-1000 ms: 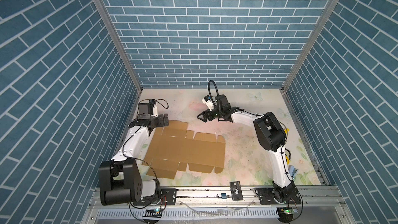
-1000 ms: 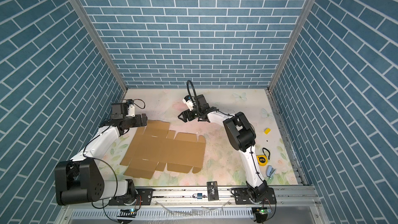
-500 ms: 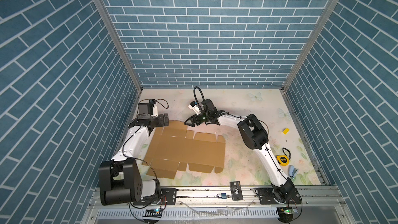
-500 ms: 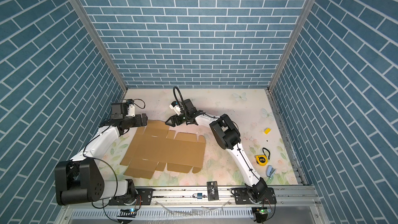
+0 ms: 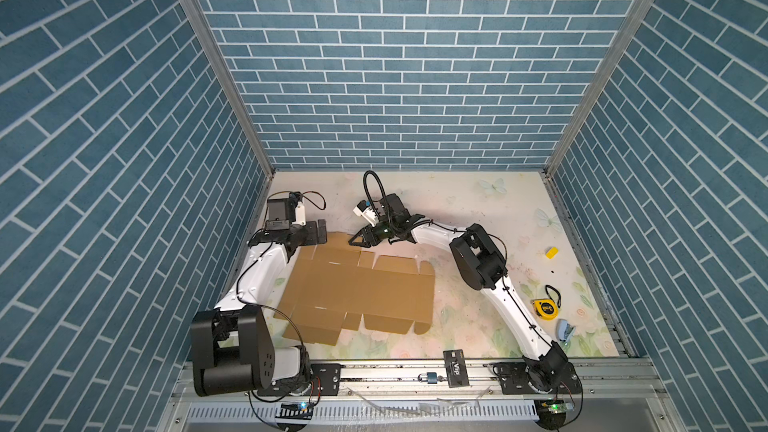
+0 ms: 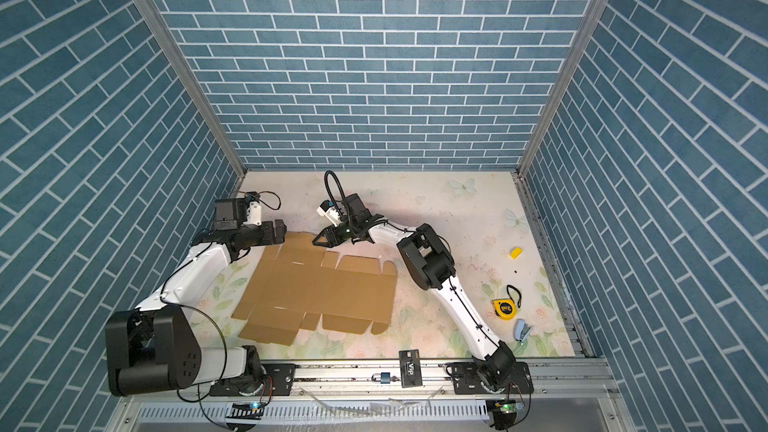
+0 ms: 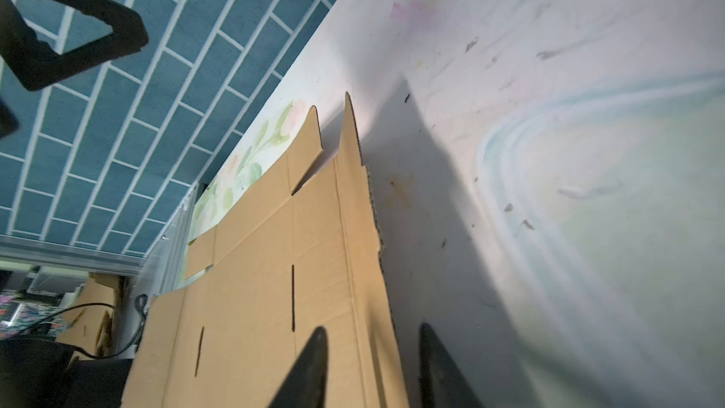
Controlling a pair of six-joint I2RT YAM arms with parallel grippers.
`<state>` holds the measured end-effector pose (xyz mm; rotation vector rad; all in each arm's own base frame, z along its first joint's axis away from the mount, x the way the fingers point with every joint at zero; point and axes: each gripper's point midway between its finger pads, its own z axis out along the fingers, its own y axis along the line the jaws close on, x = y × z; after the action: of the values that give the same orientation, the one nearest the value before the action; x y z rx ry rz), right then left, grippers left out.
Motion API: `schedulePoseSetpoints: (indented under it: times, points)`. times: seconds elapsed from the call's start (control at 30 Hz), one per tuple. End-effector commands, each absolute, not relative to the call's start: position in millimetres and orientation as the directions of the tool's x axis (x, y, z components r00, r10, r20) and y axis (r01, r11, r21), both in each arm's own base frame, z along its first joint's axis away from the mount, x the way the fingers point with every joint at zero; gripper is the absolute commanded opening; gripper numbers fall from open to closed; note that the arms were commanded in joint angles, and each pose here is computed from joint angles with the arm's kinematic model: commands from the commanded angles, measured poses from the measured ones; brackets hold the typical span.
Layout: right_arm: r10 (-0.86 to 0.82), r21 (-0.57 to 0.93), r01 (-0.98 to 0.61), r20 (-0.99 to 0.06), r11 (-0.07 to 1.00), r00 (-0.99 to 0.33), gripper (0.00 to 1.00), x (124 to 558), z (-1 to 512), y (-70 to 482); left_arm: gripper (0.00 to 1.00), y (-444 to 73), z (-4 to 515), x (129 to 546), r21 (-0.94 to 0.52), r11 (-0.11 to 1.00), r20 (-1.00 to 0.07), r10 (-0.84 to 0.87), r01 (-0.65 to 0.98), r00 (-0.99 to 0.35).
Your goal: Fold the paper box
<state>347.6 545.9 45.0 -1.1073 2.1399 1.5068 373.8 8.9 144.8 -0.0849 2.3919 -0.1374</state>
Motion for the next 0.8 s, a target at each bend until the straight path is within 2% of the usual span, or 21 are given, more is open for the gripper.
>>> schedulePoseSetpoints:
  times: [0.0, 0.13, 0.23, 0.43, 0.53, 0.67, 0.77]
  points:
    - [-0.459, 0.689, -0.716, -0.604, 0.11, -0.651, 0.13, 339, 41, 548, 1.0, 2, 154, 374, -0.159, 0.987, -0.673, -0.104, 0.007, -0.732]
    - [-0.441, 0.666, -0.742, -0.644, 0.078, -0.625, 0.0, 344, 54, 546, 1.0, -5, 151, 375, -0.167, 0.984, -0.681, -0.071, 0.06, -0.729]
    - [-0.415, 0.65, -0.755, -0.667, 0.081, -0.619, 0.0, 356, 72, 539, 0.99, -8, 154, 373, -0.174, 0.982, -0.676, -0.063, 0.076, -0.734]
    - [-0.333, 0.594, -0.804, -0.755, 0.015, -0.564, 0.0, 376, 117, 506, 1.0, -28, 163, 372, -0.223, 0.954, -0.69, -0.009, 0.2, -0.724]
    - [-0.277, 0.588, -0.809, -0.773, 0.027, -0.571, 0.0, 393, 130, 478, 1.0, -41, 175, 367, -0.265, 0.928, -0.688, 0.01, 0.263, -0.726]
    - [-0.183, 0.519, -0.854, -0.844, -0.042, -0.504, 0.0, 400, 159, 441, 1.0, -56, 174, 362, -0.302, 0.885, -0.699, 0.047, 0.354, -0.714]
    - [-0.118, 0.518, -0.853, -0.852, -0.058, -0.51, 0.0, 409, 175, 417, 0.99, -59, 175, 361, -0.321, 0.876, -0.695, 0.04, 0.36, -0.718]
